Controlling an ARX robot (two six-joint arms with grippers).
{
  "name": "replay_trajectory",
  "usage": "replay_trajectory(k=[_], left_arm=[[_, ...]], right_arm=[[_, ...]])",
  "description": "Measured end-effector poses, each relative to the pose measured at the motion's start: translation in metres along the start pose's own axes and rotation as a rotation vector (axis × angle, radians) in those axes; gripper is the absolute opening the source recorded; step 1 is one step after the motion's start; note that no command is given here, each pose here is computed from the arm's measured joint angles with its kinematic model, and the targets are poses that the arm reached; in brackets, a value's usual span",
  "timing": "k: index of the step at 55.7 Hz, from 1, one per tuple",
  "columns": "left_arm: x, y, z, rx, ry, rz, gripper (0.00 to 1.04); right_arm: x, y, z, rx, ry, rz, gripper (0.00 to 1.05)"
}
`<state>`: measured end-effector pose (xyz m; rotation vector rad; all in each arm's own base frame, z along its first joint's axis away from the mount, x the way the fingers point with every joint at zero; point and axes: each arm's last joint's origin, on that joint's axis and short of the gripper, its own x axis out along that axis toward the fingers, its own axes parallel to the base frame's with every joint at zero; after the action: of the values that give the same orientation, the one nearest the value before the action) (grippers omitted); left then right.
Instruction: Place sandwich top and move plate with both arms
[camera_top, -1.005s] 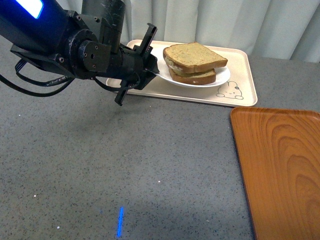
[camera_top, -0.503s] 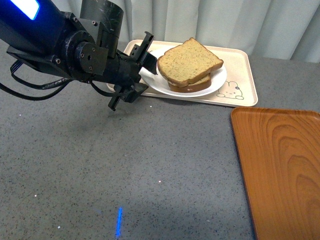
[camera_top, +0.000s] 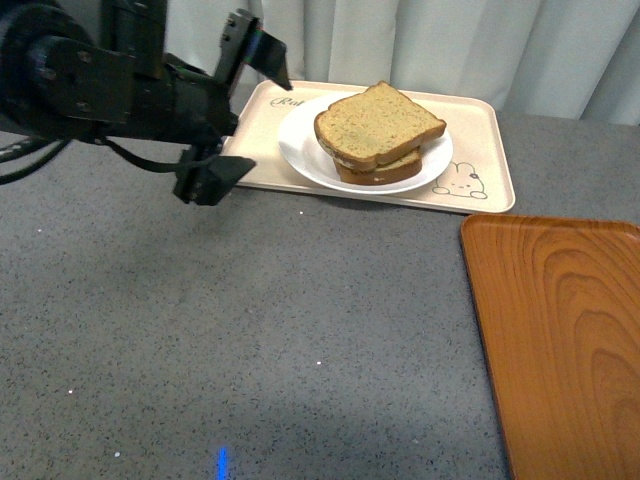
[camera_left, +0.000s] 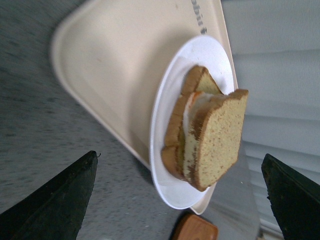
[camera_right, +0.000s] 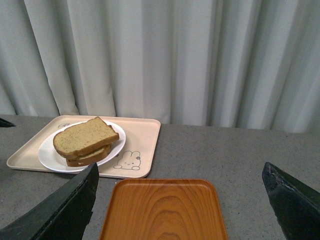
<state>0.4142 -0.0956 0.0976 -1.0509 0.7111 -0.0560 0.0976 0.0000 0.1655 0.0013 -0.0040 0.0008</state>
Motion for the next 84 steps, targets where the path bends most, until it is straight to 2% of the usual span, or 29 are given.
replay_trajectory(k=[7,12,15,18,25,34,39,46,84], left_arm=[[-0.046,0.017,0.0,0.034,-0.048,0.01,0.98],[-0.097,0.039,-0.008,0.043,-0.061,0.038,0.98],[-0.112,0.047,-0.013,0.062,-0.072,0.055,0.98],[-0.113,0.054,-0.016,0.227,-0.218,0.042,0.88],[-0.129,0.071,-0.025,0.498,-0.423,0.059,0.68],[-0.174,0.059,-0.025,0.857,-0.666,0.004,0.4],[-0.193,0.058,-0.029,0.956,-0.704,0.017,0.26],[-0.213,0.066,-0.037,1.009,-0.688,0.053,0.04],[-0.277,0.072,-0.057,1.043,-0.698,0.058,0.04]], right_arm=[[0.0,0.0,0.0,0.0,0.0,0.0,0.96],[0.0,0.0,0.0,0.0,0.0,0.0,0.96],[0.0,0.0,0.0,0.0,0.0,0.0,0.96],[0.0,0.0,0.0,0.0,0.0,0.0,0.96],[0.0,0.0,0.0,0.0,0.0,0.0,0.96],[0.0,0.0,0.0,0.0,0.0,0.0,0.96],[0.0,0.0,0.0,0.0,0.0,0.0,0.96],[0.0,0.0,0.0,0.0,0.0,0.0,0.96],[0.0,0.0,0.0,0.0,0.0,0.0,0.96]])
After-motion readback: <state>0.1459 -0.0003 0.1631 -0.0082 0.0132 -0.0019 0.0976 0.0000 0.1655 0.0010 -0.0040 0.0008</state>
